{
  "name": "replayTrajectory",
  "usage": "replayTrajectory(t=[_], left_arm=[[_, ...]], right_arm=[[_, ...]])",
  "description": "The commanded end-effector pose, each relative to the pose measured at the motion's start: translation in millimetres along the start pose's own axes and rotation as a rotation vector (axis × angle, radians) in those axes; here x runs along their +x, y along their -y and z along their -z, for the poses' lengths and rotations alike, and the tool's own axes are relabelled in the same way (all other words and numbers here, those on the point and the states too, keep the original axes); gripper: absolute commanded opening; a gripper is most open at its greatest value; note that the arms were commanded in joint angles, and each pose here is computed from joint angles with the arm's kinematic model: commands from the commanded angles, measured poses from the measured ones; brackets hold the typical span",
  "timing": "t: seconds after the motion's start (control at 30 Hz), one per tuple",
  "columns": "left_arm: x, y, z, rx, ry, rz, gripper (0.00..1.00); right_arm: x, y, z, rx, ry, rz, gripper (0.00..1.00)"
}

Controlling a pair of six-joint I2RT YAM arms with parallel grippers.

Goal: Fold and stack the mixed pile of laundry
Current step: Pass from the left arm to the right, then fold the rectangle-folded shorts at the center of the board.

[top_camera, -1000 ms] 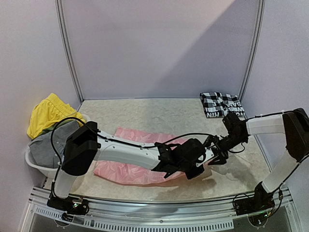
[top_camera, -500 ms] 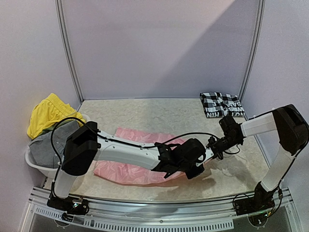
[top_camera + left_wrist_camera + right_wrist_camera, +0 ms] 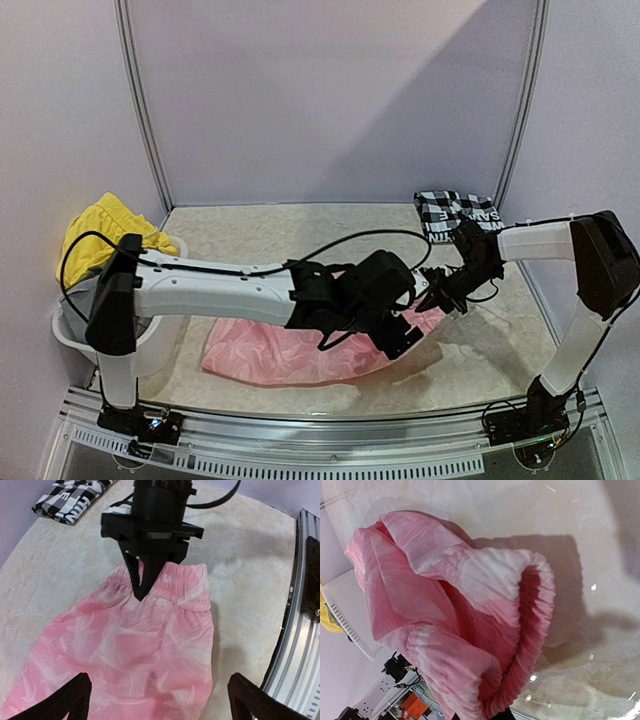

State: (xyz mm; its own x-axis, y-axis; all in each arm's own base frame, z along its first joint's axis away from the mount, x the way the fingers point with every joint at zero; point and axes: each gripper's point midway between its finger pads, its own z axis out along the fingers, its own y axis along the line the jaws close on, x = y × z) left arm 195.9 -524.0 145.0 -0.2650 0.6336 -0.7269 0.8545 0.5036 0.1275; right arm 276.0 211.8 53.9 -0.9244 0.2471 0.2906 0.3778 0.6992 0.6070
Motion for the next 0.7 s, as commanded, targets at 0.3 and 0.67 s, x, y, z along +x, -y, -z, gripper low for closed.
replayTrajectory(t=[0.3,0.67], left_arm=[[71.3,-72.7,42.6,0.028,-0.27,0.351,0.71],[137.0,-116.4,49.4,-0.071,-0.416,0.484,0.65]], right_arm=[[-7.0,14.8,72.3,0.329,0.104,0.115,0.0],[3.1,-29.0,126.1,0.31,0.181,0.149,0.0]])
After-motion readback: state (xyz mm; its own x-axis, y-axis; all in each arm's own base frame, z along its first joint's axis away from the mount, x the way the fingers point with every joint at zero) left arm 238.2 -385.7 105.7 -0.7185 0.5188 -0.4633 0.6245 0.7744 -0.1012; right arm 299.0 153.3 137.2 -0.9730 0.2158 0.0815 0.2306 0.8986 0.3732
